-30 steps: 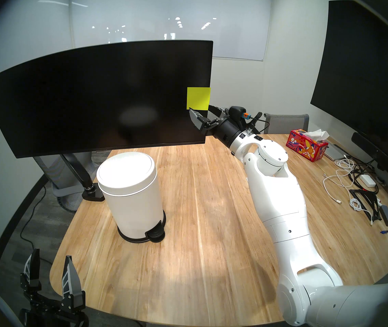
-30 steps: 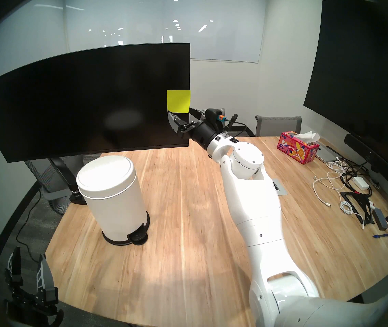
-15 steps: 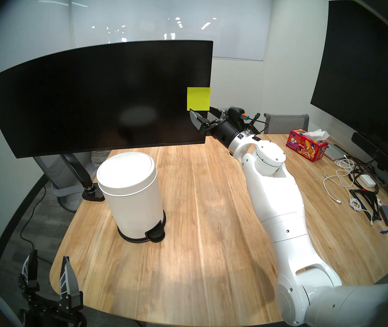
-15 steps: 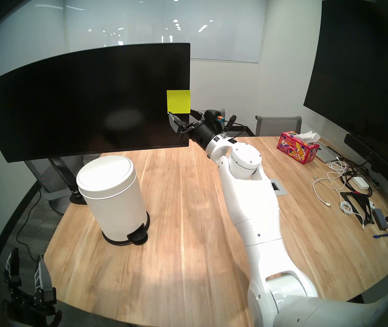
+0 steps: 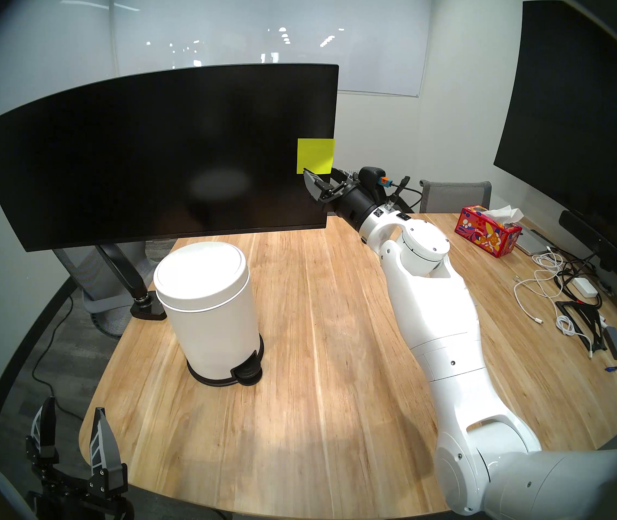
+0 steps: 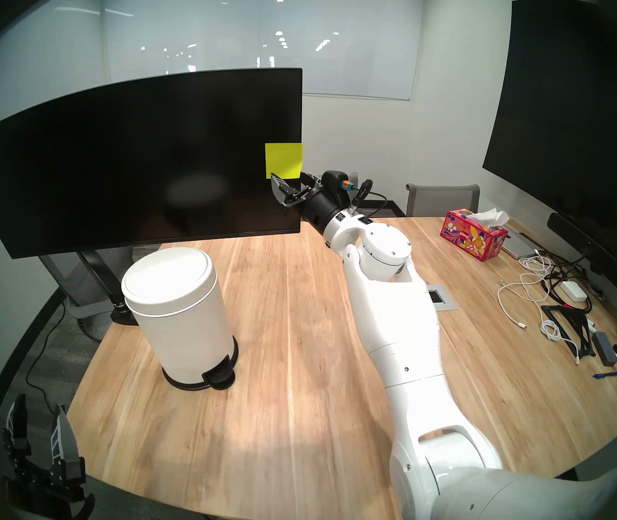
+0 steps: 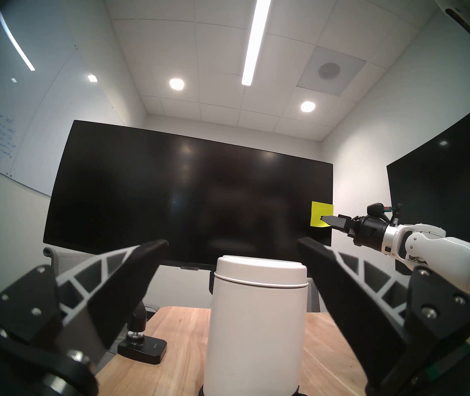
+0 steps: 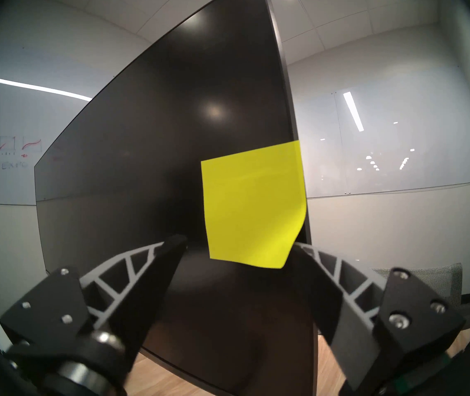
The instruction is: Peel the sticky note off the monitor, open the trash can lid and drop the sticker into the trash can
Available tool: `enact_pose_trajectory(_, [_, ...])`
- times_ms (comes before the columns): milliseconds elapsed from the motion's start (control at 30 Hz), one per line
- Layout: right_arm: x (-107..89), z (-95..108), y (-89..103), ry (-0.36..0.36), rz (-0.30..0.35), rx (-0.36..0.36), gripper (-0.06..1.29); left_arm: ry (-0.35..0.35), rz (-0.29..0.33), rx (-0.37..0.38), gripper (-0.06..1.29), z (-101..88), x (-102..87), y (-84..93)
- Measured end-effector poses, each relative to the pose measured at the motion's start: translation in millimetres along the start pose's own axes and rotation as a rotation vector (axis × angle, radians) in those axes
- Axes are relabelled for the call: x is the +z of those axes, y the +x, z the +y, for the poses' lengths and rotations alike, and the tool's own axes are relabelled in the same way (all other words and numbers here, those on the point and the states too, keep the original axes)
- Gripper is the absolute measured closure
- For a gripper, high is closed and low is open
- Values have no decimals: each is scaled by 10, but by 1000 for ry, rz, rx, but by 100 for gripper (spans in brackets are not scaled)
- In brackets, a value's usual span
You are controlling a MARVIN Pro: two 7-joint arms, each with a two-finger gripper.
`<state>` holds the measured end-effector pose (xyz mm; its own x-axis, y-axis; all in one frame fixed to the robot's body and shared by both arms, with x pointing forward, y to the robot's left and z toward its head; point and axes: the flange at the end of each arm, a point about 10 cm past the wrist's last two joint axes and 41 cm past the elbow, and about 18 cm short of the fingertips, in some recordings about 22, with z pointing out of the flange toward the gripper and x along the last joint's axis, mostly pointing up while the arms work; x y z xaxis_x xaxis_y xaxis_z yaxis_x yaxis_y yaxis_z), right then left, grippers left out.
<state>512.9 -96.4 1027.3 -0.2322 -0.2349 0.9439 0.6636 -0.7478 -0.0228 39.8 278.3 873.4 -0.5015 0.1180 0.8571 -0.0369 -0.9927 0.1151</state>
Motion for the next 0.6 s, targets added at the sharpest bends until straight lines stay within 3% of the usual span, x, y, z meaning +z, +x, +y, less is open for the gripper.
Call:
enact_pose_trajectory(67, [5, 1, 7, -2, 2, 0, 30, 0, 0, 0, 0, -1, -1, 2])
enact_pose_trajectory(367, [18, 16, 30, -13, 5, -4, 33, -2, -2, -3, 0, -4, -3, 4])
enact_pose_trajectory(600, [27, 22, 43, -18, 6, -7, 74, -4, -3, -5, 0, -3, -2, 6])
